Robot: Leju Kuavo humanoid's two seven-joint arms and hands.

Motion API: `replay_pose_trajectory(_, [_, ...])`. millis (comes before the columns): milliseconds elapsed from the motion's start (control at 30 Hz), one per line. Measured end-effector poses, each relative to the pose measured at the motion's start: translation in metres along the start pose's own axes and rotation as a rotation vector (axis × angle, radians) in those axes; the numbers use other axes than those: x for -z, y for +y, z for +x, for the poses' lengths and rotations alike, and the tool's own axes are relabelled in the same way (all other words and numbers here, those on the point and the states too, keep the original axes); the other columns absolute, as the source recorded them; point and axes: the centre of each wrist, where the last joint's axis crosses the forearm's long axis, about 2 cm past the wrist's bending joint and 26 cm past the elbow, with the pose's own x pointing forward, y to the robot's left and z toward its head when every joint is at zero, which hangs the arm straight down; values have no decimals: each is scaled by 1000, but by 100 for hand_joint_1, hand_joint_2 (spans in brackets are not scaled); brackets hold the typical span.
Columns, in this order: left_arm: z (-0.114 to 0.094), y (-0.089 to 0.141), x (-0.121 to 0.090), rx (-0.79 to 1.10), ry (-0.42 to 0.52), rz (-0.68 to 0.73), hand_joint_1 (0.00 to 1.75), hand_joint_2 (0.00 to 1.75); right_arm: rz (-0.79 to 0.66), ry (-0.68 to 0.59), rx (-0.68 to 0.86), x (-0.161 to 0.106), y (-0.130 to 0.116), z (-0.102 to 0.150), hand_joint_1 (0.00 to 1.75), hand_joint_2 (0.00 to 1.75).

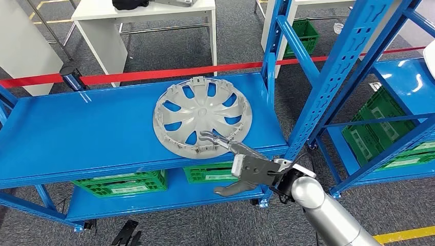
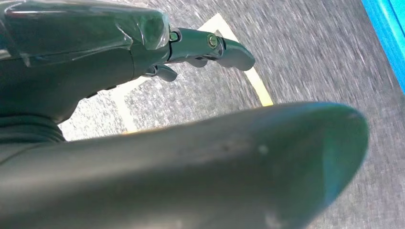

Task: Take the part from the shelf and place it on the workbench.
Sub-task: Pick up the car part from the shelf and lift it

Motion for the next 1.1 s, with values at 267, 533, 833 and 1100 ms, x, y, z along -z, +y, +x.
replay_pose_trajectory(267, [-1, -3, 0, 3, 2, -9, 0, 0, -16, 61, -208, 20, 6, -7, 0, 175])
replay_pose_trajectory(533, [0, -4, 0, -4, 0, -16, 0, 0, -86, 110, -510, 33, 5, -20, 0, 175])
replay_pose_trajectory(833, [1, -8, 0, -5, -3, -27, 0, 0, -85, 150, -682, 42, 15, -40, 0, 175])
replay_pose_trajectory(1100, [3, -10, 1, 3, -6, -30, 0, 0, -42, 158, -724, 54, 24, -45, 0, 175])
